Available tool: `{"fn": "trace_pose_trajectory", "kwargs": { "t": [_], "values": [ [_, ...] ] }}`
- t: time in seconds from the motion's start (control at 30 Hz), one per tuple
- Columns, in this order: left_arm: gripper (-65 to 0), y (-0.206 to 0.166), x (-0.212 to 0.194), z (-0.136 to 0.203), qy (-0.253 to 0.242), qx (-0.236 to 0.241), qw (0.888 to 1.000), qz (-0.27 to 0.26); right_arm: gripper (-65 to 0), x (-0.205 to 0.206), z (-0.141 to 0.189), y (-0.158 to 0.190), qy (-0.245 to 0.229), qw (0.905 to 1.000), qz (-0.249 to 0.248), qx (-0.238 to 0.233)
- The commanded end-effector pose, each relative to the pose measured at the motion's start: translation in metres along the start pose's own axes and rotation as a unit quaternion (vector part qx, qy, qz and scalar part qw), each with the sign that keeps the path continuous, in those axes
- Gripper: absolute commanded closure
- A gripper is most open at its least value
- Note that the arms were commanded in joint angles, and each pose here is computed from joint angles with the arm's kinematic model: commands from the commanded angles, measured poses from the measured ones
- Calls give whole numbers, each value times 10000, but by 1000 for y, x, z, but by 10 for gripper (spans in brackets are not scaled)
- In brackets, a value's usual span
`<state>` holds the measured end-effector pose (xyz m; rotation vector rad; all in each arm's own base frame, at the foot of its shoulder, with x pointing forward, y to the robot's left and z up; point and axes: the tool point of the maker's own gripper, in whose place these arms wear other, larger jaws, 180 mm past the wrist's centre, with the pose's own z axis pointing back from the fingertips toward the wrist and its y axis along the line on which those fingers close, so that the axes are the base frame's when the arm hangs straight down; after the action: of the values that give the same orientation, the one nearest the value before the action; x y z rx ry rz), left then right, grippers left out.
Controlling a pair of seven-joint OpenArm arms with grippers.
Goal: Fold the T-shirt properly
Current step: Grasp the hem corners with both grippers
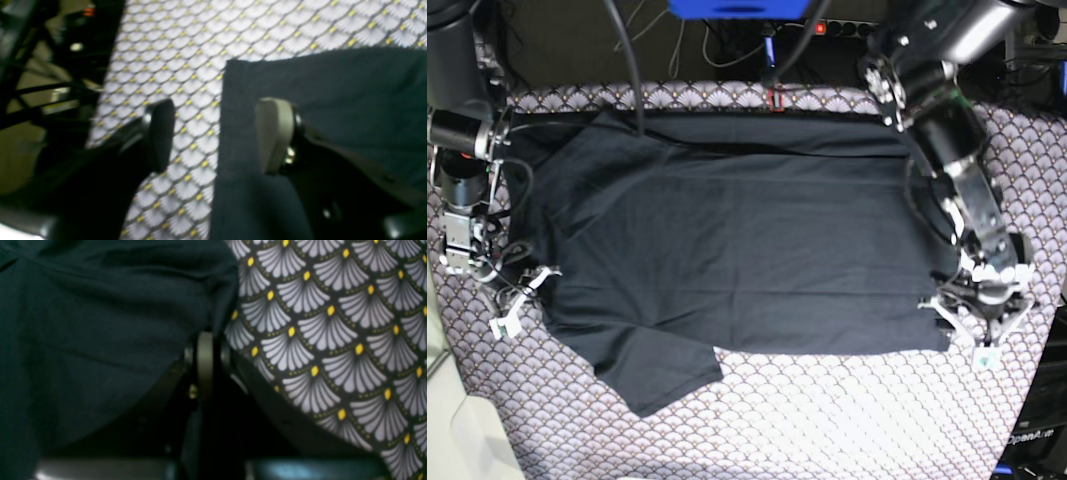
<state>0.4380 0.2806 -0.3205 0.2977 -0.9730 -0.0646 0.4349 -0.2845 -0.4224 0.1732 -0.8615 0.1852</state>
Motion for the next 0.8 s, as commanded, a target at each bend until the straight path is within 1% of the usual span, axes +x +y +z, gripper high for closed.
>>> {"fn": "trace_pose_trajectory", "kwargs": {
  "t": [0.0,0.07,0.1,0.2,0.27,0.37,0.43,0.5,0.53,0.63,0.77],
  "values": [
    [-374,9,34,-4,-442,55,9990,81,0,25,5,-11,-294,9995,59,-97],
    [-374,0,40,-18,-573,-106,9981,218,0,24,5,-11,-281,9995,54,-96],
    [-378,-2,38,-24,-594,-77,9976,342,0,24,5,-11,-281,9995,54,-96],
    [-379,16,25,-40,-612,334,9958,601,0,22,4,-10,-251,9996,45,-93],
    [-379,17,25,-50,-672,405,9942,742,0,21,5,-10,-243,9997,43,-92],
    [-379,18,9,-67,-498,344,9946,838,0,21,4,-10,-239,9997,49,-90],
    [-378,14,1,-76,-380,196,9950,899,0,19,5,-11,-192,9998,49,-97],
    [-378,14,-9,-80,-321,137,9951,924,0,16,8,-16,-106,9998,65,-142],
    [-378,12,-11,-81,-370,103,9949,937,0,16,9,-18,-94,9998,75,-166],
    [-379,9,-9,-82,-555,72,9939,953,0,17,9,-18,-99,9998,80,-167],
    [-379,3,-10,-84,-546,-10,9934,1011,0,17,10,-19,-98,9998,82,-175]
  ]
}}
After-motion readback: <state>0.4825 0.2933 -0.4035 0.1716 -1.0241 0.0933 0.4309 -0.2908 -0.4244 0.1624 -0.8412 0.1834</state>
